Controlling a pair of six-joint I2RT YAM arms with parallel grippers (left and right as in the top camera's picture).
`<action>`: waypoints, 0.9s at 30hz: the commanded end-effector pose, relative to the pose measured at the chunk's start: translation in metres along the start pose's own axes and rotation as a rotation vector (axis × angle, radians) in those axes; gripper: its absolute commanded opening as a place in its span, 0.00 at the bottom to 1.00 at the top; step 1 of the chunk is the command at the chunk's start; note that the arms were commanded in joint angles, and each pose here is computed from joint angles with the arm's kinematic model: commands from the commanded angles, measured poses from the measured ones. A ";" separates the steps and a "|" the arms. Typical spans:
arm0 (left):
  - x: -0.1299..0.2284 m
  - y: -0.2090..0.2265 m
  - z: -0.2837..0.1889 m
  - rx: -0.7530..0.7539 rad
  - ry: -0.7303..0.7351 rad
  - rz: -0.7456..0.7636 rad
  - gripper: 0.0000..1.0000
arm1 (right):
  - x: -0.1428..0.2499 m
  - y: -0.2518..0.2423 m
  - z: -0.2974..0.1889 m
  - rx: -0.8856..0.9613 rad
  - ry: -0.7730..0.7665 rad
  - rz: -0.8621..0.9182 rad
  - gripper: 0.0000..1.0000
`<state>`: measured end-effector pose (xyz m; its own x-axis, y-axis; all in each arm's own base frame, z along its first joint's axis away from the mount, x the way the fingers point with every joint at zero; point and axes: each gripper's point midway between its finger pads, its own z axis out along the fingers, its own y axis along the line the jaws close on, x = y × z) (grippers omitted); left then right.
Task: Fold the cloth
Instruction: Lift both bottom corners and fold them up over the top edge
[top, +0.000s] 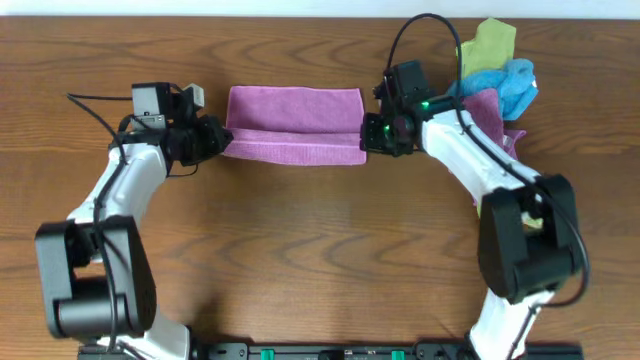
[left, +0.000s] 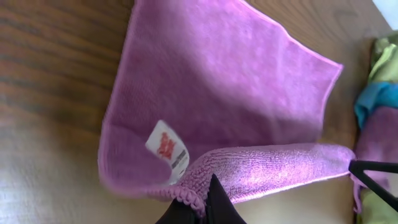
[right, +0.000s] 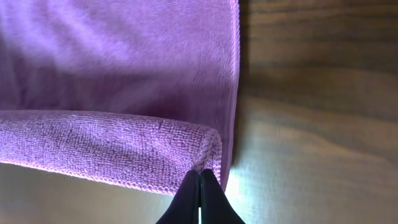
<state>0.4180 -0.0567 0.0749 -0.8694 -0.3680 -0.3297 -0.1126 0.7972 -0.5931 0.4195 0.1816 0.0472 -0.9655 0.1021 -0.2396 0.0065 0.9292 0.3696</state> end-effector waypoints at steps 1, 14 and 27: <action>-0.006 0.011 0.013 -0.025 -0.015 -0.012 0.05 | -0.021 -0.005 0.008 0.014 -0.031 0.016 0.02; -0.106 -0.006 0.055 0.049 -0.103 0.038 0.05 | -0.140 0.006 0.009 -0.044 -0.229 0.017 0.02; -0.103 -0.003 0.080 0.082 0.040 0.061 0.06 | -0.129 -0.004 0.015 -0.004 -0.156 0.045 0.02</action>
<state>0.5486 -0.0590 0.0537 -0.8788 -0.3495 -0.3248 -0.0672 0.7647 -0.6408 0.5446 0.1813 0.0687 -0.9103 0.1794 -0.3730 0.0158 0.9156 0.4018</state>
